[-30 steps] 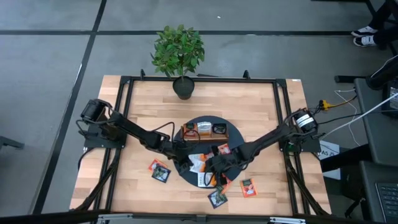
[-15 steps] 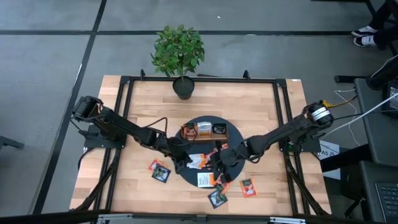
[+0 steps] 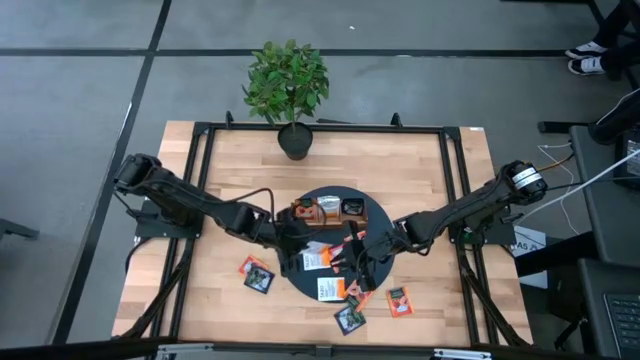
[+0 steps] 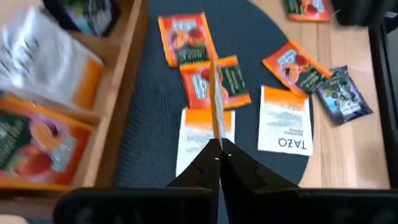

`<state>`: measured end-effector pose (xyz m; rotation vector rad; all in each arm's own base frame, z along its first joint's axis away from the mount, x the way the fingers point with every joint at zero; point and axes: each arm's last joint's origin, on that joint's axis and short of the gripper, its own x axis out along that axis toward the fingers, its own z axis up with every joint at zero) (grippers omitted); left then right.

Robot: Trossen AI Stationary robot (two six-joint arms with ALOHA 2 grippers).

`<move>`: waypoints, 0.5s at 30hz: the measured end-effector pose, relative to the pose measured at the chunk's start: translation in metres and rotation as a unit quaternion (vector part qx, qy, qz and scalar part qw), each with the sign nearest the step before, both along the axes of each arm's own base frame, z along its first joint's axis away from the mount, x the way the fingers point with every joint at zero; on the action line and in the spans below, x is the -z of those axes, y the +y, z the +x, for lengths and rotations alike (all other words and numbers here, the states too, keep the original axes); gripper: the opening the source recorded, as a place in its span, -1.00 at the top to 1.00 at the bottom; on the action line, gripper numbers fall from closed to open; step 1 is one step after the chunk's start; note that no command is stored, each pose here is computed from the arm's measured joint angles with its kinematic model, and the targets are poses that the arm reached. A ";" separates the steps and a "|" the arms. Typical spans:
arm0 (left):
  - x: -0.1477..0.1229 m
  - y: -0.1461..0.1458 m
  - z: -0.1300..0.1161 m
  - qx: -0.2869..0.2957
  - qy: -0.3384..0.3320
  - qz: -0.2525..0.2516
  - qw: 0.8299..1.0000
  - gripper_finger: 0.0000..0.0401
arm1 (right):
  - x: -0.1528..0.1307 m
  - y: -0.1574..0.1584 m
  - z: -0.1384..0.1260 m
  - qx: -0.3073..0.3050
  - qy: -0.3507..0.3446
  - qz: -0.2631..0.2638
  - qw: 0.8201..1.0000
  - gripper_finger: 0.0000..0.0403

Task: Pick & Place Tea
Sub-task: Put the white tea bag into the middle of the wooden organizer

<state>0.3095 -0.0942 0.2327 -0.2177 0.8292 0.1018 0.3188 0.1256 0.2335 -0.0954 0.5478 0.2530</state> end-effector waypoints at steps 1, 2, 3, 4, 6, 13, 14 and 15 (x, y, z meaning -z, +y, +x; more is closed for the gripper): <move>-0.004 0.000 0.001 0.003 -0.002 0.006 1.000 0.99 | 0.000 -0.001 0.000 0.008 -0.001 -0.001 1.000 0.77; -0.007 0.000 0.002 0.006 -0.004 0.011 1.000 0.99 | 0.000 -0.002 0.001 0.015 -0.003 -0.003 1.000 0.77; -0.009 0.000 0.002 0.009 -0.004 0.016 1.000 0.99 | -0.001 -0.002 0.001 0.022 -0.007 -0.007 1.000 0.77; -0.010 0.000 0.002 0.010 -0.003 0.022 1.000 0.99 | -0.001 -0.002 0.002 0.025 -0.013 -0.011 1.000 0.76; -0.012 0.001 0.002 0.010 0.004 0.035 0.999 0.99 | -0.002 -0.003 0.002 0.026 -0.019 -0.018 0.999 0.71; -0.014 0.002 0.002 0.031 0.005 0.086 0.996 0.99 | -0.006 -0.007 0.004 0.082 -0.044 -0.049 0.994 0.29; -0.014 0.002 0.002 0.035 0.005 0.091 0.995 0.99 | -0.006 -0.008 0.004 0.089 -0.045 -0.052 0.994 0.22; -0.014 0.003 0.002 0.040 0.006 0.096 0.995 0.99 | -0.007 -0.010 0.004 0.094 -0.046 -0.053 0.993 0.15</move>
